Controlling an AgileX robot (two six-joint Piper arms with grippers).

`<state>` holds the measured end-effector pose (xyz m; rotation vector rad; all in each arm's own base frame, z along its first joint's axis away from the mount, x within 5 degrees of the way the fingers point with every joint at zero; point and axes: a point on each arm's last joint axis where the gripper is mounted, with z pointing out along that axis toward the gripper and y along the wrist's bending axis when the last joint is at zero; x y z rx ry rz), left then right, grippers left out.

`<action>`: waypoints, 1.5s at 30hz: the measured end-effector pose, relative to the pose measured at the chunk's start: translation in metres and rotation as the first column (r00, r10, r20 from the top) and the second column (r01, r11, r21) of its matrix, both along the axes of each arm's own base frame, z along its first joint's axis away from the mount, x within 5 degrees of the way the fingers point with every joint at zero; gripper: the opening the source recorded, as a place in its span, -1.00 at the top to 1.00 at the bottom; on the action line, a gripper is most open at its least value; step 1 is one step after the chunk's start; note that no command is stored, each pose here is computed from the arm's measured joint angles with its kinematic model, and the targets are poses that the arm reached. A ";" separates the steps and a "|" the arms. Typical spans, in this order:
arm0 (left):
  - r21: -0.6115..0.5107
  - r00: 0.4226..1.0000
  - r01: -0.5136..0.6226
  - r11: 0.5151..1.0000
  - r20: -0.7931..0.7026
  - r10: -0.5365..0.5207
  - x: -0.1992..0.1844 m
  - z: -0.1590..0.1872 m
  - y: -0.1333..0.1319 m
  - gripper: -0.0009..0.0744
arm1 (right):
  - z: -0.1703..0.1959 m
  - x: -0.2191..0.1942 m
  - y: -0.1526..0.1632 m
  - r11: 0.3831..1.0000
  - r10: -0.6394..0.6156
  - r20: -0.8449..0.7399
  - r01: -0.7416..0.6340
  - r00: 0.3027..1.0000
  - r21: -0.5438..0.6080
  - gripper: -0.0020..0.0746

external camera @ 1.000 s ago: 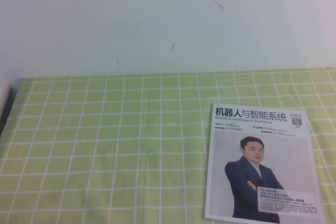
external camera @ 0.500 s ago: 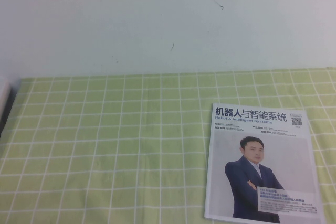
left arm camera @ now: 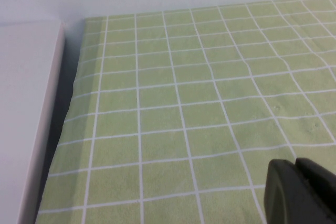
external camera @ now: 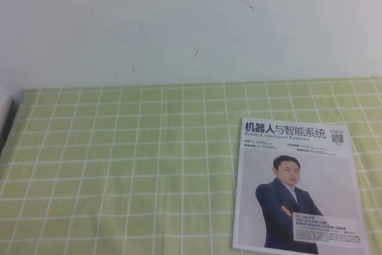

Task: Close book
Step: 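Close the open booklet and leave it lying on the table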

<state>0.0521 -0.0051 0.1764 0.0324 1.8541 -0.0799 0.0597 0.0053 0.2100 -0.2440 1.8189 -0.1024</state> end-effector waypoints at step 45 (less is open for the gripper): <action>0.000 1.000 0.001 1.000 0.000 -0.001 0.000 0.000 0.000 0.99 | -0.041 -0.008 -0.006 0.990 -0.100 -0.082 0.108 0.992 0.087 0.95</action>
